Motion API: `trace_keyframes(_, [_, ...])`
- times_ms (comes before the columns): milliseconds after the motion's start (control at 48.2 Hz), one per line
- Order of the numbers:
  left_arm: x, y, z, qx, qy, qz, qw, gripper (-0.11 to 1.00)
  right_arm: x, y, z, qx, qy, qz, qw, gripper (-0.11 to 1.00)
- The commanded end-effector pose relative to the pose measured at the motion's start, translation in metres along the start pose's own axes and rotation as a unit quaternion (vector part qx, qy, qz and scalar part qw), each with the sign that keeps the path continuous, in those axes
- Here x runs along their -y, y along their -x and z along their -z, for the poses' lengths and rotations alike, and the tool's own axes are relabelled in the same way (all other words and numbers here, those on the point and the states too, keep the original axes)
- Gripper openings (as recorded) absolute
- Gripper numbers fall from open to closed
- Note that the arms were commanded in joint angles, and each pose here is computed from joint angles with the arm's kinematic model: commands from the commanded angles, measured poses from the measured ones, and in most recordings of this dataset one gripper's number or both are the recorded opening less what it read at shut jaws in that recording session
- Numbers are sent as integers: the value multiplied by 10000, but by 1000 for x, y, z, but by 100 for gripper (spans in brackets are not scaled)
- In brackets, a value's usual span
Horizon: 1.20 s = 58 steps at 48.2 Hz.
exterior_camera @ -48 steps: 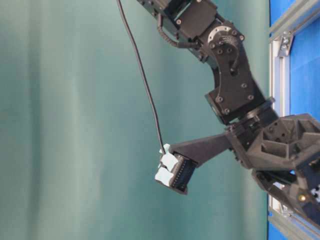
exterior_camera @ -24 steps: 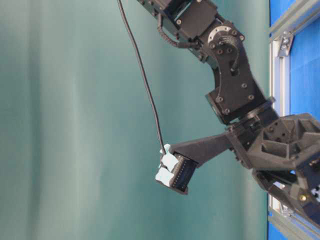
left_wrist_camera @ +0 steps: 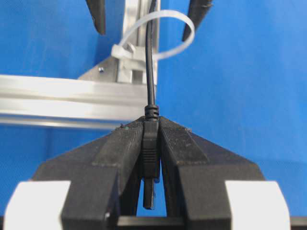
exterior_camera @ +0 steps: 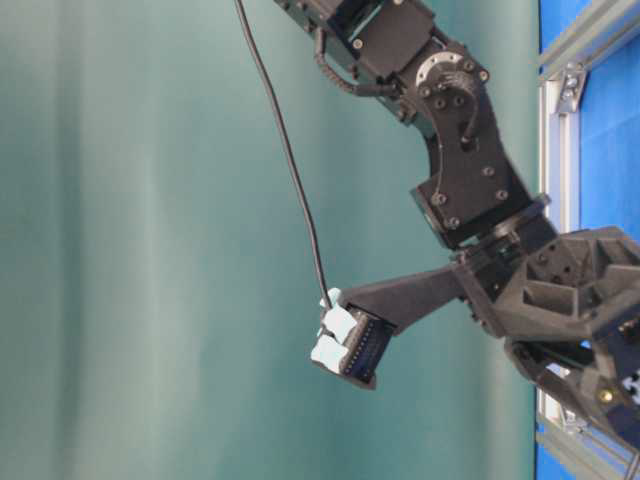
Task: Insert the wire through the string loop located on the left side.
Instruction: 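Open the right gripper and pull the cable leftward through the loop with the left gripper, then release the cable with the left gripper and withdraw the right gripper upward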
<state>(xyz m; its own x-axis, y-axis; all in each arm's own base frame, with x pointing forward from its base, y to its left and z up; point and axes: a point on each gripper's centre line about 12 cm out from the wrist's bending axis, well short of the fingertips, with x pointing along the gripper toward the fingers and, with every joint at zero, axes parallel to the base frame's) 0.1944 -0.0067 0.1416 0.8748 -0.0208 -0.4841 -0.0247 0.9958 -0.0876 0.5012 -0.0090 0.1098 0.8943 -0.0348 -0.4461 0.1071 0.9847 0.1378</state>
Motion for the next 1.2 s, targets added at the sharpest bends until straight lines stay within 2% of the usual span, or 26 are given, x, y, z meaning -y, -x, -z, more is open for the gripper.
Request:
trace_keyframes(0, [1, 12, -6, 113, 16, 30, 9999, 6, -2, 6, -19, 236, -31, -27, 9997, 96])
trace_keyframes(374, [3, 42, -18, 670, 63, 165, 9976, 6, -4, 6, -21, 256, -25, -45, 9997, 96])
trace_keyframes(1017, [5, 38, -14, 596, 43, 202, 9980, 7, -4, 6, -21, 256, -25, -45, 9997, 96])
trace_keyframes(1059, [5, 38, -15, 611, 59, 204, 9979, 11, -5, 6, -21, 255, -22, -52, 9997, 96])
trace_keyframes(1184, [6, 38, -14, 614, 187, 234, 9977, 46, -4, 6, -22, 256, -25, -45, 9997, 96])
